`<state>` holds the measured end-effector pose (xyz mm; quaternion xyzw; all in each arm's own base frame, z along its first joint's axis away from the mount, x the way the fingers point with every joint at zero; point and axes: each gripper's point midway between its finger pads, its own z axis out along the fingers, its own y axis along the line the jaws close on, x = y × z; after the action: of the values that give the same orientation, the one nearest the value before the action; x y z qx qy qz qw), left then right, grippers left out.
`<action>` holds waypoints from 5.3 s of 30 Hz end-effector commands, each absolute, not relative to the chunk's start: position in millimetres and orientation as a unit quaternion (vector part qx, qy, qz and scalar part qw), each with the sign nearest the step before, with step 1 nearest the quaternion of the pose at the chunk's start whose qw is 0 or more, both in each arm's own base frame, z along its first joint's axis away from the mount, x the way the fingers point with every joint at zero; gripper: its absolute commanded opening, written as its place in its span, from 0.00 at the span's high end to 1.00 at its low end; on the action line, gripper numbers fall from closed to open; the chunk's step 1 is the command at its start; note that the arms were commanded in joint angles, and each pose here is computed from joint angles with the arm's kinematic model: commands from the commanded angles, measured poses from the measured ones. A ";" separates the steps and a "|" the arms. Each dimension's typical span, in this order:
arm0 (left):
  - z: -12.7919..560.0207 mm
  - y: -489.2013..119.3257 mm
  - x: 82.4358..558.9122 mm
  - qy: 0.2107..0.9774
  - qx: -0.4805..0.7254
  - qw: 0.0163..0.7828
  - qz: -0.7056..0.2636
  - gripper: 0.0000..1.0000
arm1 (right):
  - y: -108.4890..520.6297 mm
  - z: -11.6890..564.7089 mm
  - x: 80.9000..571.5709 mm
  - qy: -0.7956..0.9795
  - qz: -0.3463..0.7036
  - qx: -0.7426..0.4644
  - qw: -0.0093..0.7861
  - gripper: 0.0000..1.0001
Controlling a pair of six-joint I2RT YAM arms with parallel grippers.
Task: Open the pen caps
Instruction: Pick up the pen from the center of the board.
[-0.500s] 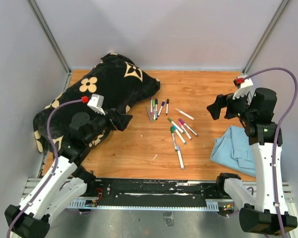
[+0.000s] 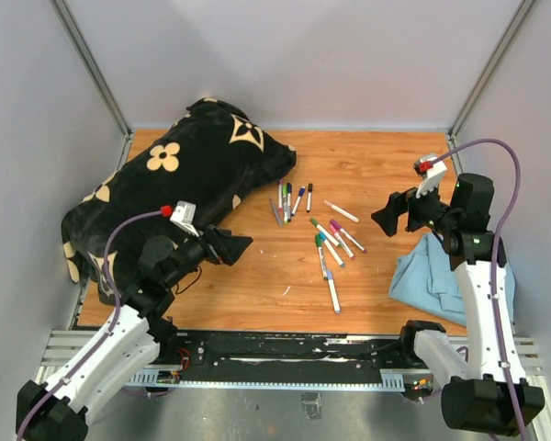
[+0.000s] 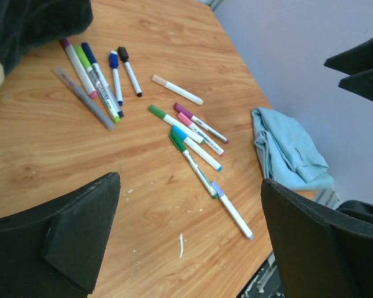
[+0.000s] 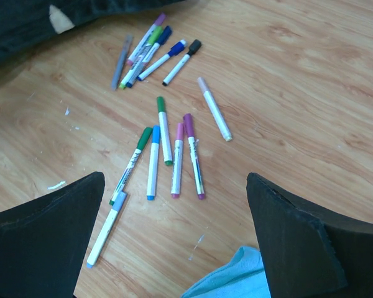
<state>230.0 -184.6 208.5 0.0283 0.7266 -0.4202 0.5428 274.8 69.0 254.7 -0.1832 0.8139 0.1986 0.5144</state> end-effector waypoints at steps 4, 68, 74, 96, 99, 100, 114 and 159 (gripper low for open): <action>208.3 -202.1 221.2 0.707 0.013 0.549 -0.446 0.01 | 109.9 233.8 264.6 0.776 0.248 -0.319 0.485 0.02; 73.0 -269.7 346.0 0.900 -0.029 0.430 -0.070 0.01 | 93.1 161.2 284.1 0.847 0.157 -0.349 0.368 0.02; 61.0 -269.5 365.2 0.908 -0.029 0.416 -0.044 0.08 | 86.0 152.2 289.5 0.858 0.139 -0.346 0.353 0.02; 38.1 -259.5 420.5 0.917 -0.063 0.393 -0.018 0.65 | 93.7 141.4 288.6 0.860 0.141 -0.363 0.329 0.02; 34.0 -258.0 418.4 0.920 -0.061 0.386 -0.012 0.65 | 93.7 141.1 288.3 0.860 0.140 -0.365 0.328 0.02; 33.9 -257.4 417.5 0.921 -0.060 0.385 -0.012 0.65 | 93.9 141.3 288.7 0.860 0.140 -0.365 0.328 0.02; 18.2 -249.2 388.6 0.936 -0.024 0.351 0.009 0.68 | 100.4 140.7 285.6 0.857 0.150 -0.371 0.324 0.02; 195.7 -343.3 268.7 0.718 0.000 0.516 -0.468 1.00 | 242.5 195.2 276.0 0.731 0.560 -0.175 0.350 0.18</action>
<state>270.0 -324.5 164.5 0.0063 0.7523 -0.4256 0.5028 273.6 237.9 180.9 -0.1839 0.7414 0.5504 0.3369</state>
